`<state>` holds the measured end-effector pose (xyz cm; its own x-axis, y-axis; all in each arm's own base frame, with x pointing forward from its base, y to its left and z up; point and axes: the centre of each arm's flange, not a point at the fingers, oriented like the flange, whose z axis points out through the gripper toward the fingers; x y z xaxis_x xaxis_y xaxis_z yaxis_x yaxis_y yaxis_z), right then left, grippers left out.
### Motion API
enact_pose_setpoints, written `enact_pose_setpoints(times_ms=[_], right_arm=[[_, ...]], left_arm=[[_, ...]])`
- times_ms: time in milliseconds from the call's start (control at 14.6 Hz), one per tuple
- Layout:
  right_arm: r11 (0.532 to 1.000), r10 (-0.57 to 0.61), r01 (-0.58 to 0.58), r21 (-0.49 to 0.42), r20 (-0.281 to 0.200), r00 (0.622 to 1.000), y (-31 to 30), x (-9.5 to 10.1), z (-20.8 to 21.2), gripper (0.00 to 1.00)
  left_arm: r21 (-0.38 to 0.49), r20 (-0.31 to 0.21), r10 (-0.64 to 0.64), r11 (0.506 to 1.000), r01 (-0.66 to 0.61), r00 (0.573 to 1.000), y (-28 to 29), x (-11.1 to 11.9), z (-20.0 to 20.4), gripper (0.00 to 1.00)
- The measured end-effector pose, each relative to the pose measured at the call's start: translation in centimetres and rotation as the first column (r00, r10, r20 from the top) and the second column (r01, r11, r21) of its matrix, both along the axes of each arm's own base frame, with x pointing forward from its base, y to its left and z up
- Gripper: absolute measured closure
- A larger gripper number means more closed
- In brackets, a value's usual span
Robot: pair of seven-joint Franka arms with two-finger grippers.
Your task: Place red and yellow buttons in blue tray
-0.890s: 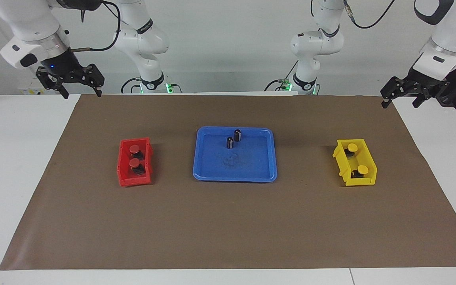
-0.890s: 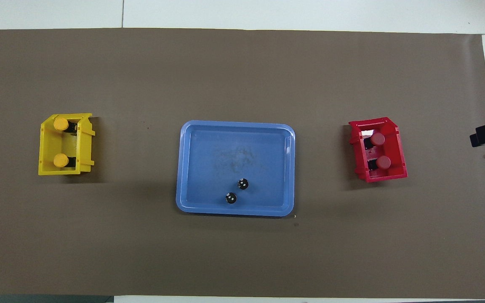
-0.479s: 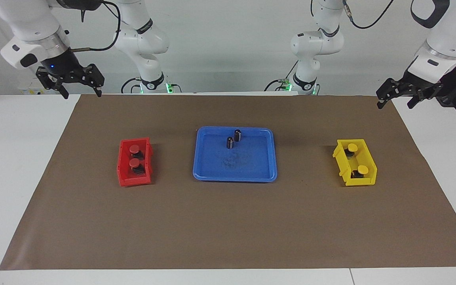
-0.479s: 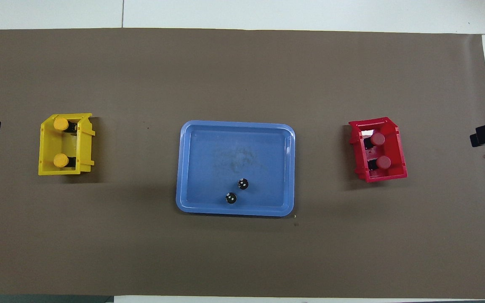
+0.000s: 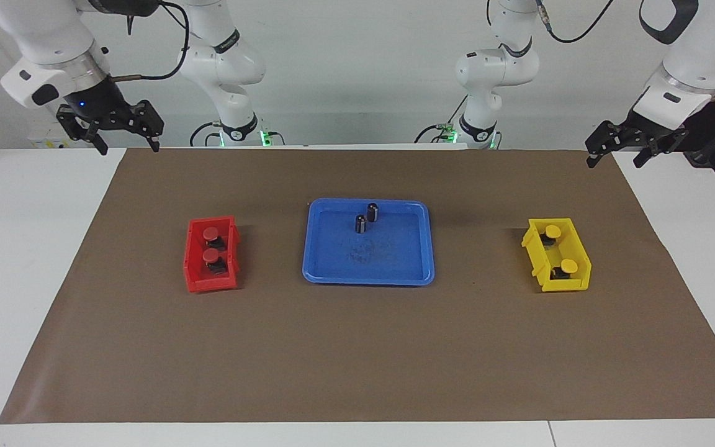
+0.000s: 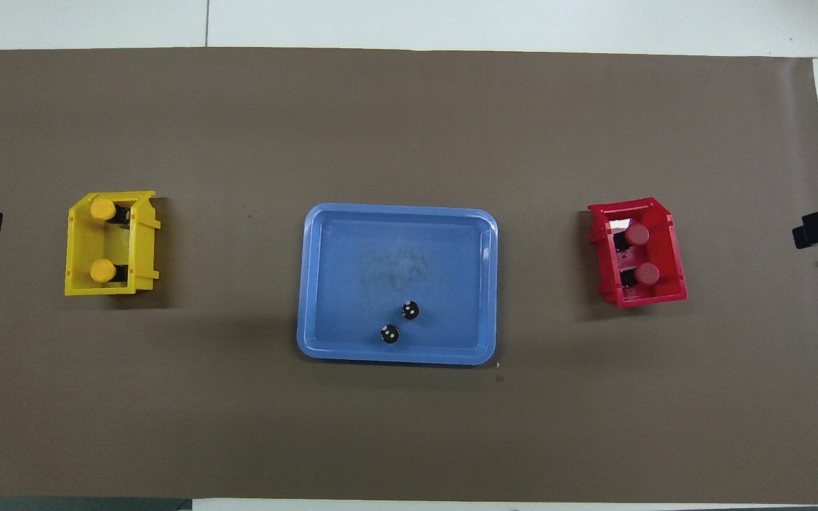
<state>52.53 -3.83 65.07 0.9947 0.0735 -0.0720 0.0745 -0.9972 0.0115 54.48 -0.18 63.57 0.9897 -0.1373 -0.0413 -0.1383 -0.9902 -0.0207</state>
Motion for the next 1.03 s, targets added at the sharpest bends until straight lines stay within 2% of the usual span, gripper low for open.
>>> enact_pose_setpoints(times_ms=[205,548,753,890,1027], right_arm=[[1.0,0.0,0.0,0.0,-0.005,1.0,0.0,-0.1,-0.2,0.0],[1.0,-0.018,0.018,-0.003,0.012,1.0,1.2,0.6,-0.6,0.0],[1.0,-0.014,0.014,-0.003,0.053,0.999,3.6,3.5,-3.8,0.0],[1.0,-0.015,0.015,-0.002,0.057,0.998,5.1,5.9,-7.9,0.0],[1.0,-0.013,0.013,0.002,0.08,0.997,5.5,8.2,-12.4,0.0]], left_arm=[[-0.001,0.019,-0.06,0.998,0.06,0.998,-0.2,0.6,-1.1,0.0],[-0.017,-0.008,-0.098,0.995,0.098,0.995,-1.9,3.1,-4.9,0.0],[-0.019,-0.011,-0.132,0.991,0.132,0.991,-3.9,3.5,-5.7,0.0],[-0.019,-0.014,-0.134,0.991,0.133,0.991,-4.0,3.4,-5.7,0.0],[-0.019,-0.015,-0.131,0.991,0.131,0.991,-3.9,3.4,-5.7,0.0]])
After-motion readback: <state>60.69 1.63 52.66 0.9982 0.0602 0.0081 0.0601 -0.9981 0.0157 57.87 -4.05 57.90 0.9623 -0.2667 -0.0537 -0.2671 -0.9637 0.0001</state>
